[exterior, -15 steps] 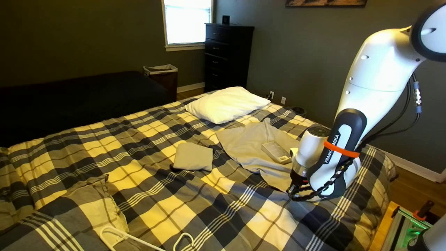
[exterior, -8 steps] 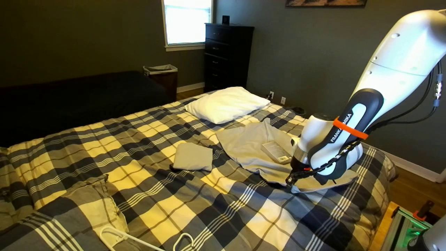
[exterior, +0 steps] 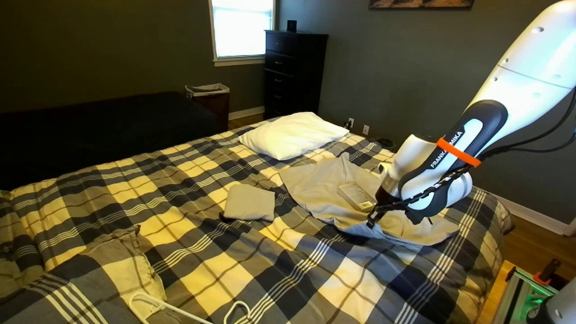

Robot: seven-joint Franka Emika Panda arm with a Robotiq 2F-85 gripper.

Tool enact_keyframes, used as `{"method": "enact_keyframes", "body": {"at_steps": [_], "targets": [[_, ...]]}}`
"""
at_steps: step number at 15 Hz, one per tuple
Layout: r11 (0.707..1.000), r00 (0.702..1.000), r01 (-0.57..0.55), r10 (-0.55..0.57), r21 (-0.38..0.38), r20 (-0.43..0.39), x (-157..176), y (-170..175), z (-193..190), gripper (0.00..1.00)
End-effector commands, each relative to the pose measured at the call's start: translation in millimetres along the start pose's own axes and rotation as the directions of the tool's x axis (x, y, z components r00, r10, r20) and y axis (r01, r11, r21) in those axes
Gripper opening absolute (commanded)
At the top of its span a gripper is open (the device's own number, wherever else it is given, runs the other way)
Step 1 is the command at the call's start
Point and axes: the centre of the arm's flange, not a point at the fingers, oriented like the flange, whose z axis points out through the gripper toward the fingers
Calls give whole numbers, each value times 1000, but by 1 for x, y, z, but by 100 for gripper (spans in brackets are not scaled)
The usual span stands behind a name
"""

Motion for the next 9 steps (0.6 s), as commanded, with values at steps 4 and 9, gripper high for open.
{"method": "enact_keyframes", "body": {"at_steps": [4,9], "targets": [[991,988,-96,84,-93,-127,10,51,-43,1],[943,901,-305,241,-131,-360,62,99,-59,1]]}}
